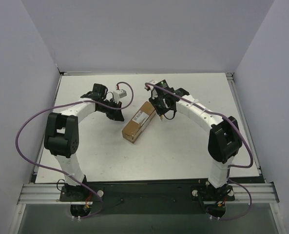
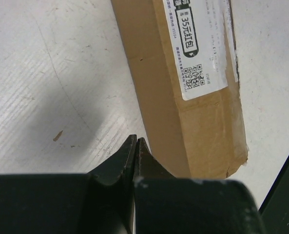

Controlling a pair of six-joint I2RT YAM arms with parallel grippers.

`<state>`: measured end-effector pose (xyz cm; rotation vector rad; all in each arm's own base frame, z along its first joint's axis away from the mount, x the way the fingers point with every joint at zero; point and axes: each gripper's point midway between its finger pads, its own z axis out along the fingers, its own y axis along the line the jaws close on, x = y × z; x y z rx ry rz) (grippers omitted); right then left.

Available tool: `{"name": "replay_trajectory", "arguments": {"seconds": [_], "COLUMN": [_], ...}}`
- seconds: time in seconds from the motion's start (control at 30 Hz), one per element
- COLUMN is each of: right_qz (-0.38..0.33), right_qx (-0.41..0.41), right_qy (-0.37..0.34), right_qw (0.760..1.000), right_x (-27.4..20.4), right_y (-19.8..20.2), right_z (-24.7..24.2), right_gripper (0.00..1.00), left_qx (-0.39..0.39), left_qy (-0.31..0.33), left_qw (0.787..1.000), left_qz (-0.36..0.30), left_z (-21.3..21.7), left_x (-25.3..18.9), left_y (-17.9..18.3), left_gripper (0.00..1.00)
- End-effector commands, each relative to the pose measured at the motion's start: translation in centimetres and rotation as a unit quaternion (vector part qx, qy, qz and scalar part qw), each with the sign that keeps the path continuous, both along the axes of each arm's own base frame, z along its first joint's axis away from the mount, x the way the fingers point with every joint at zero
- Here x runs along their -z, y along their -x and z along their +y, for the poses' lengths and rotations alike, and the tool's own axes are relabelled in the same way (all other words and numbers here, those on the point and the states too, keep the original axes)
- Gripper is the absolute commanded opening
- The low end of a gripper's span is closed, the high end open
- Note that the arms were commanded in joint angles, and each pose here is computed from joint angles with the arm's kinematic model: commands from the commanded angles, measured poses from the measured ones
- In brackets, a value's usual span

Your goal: Unpack the express box

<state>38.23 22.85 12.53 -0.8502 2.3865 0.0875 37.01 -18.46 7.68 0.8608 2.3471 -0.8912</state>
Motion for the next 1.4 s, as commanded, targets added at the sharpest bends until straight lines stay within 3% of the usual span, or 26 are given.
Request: {"name": "replay_trajectory", "arguments": {"seconds": [0.0,0.3,0.43,0.6,0.7,0.83,0.93,1.2,1.37], "right_qz": [-0.007,-0.043,-0.055,-0.06,-0.085,-0.127,-0.148,-0.158,-0.149], "right_qx": [-0.016,-0.022,-0.023,0.007,0.051,0.069,0.078,0.045,0.027], "right_qy": [-0.009,-0.012,-0.046,-0.052,-0.071,-0.125,-0.149,-0.16,-0.153], "right_qw": [1.0,0.999,0.997,0.997,0.993,0.982,0.974,0.973,0.977], "right_x": [-0.3,-0.4,-1.3,-1.6,-4.9,-9.5,-11.2,-9.5,-8.1], "right_y": [-0.7,-5.2,-7.1,-8.3,-9.2,-8.9,-7.5,-3.5,-3.2], "right_z": [2.6,6.1,8.6,7.5,5.1,3.7,3.2,5.0,6.1], "right_gripper": [0.0,0.0,0.0,0.0,0.0,0.0,0.0,0.0,0.0], "left_qx": [0.028,0.18,0.213,0.242,0.245,0.198,0.154,0.038,0.015], "left_qy": [0.011,-0.021,-0.016,-0.004,0.023,0.052,0.092,0.186,0.17], "left_qw": [0.999,0.983,0.976,0.97,0.965,0.965,0.967,0.978,0.983], "left_qz": [-0.021,-0.023,-0.027,-0.035,-0.087,-0.166,-0.179,-0.081,-0.068], "left_z": [-0.8,-4.9,-6.9,-6.8,-6.3,-7.0,-8.3,-9.6,-8.9], "left_x": [-1.1,0.0,-0.3,-2.2,-4.7,-7.6,-9.3,-7.9,-4.6], "left_y": [1.7,9.9,11.5,12.6,12.0,7.7,4.1,-2.8,-3.5], "left_gripper": [0.0,0.01,0.01,0.01,0.01,0.0,0.0,0.0,0.0]}}
